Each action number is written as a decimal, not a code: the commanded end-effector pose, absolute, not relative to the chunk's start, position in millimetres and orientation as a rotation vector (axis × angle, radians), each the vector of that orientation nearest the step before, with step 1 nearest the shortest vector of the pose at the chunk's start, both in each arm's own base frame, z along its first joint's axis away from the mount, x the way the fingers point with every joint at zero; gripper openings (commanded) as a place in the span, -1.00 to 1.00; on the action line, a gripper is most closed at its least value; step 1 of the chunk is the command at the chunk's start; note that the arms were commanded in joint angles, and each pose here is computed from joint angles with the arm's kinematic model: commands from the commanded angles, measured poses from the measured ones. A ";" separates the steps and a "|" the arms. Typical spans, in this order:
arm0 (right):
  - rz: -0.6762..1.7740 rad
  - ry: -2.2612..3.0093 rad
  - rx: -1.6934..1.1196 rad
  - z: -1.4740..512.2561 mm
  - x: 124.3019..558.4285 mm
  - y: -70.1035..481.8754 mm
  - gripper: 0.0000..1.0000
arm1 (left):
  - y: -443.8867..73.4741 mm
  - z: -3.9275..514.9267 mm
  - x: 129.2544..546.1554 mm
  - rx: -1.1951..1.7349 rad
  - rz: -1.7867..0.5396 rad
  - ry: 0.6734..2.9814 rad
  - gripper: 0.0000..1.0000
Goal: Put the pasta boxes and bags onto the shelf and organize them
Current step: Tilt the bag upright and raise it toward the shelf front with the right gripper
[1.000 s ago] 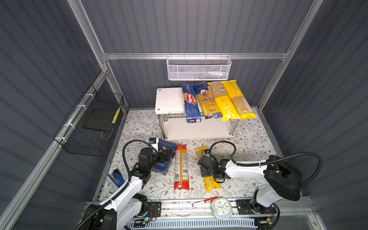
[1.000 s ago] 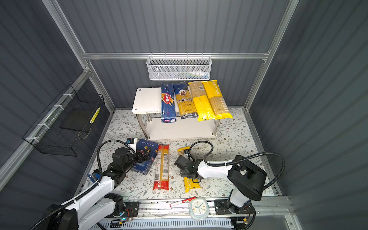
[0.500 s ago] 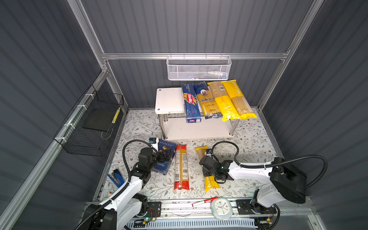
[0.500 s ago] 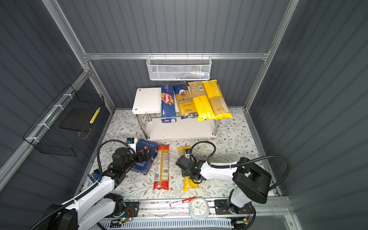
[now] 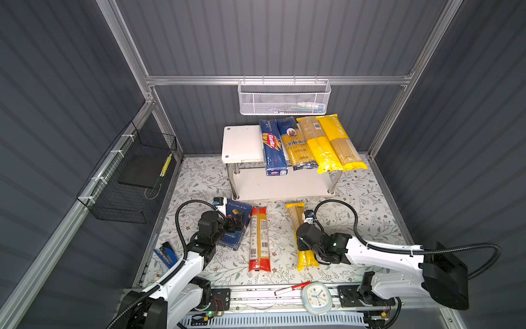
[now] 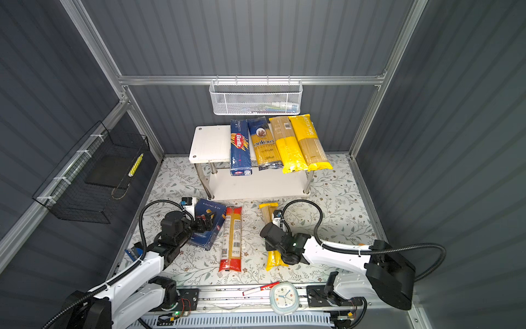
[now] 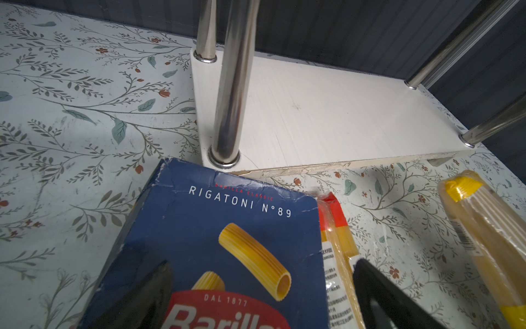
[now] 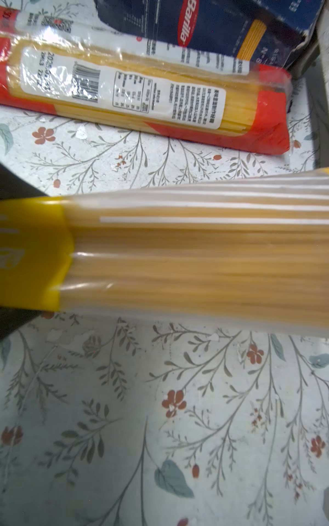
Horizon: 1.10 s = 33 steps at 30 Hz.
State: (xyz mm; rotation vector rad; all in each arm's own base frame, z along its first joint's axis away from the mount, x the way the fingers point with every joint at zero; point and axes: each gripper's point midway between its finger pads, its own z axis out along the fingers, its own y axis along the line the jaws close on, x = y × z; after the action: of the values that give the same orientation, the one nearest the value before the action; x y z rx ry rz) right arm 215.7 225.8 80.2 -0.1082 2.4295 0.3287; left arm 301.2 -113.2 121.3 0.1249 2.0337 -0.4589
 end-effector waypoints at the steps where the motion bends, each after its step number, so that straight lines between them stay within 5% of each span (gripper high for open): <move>1: 0.324 2.330 -0.041 103.3 229.2 215.6 -0.76 | -113.7 135.6 307.7 0.119 -0.454 1.997 0.99; 33: 0.298 2.255 0.080 152.0 269.3 148.2 -0.80 | -113.7 139.0 305.9 0.123 -0.457 1.992 0.99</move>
State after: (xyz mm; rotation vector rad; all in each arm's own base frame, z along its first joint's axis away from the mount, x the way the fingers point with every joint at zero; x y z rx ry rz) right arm 245.5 139.6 110.1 0.0809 2.3711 0.2376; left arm 301.0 -113.1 124.0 0.1248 2.0248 -0.4599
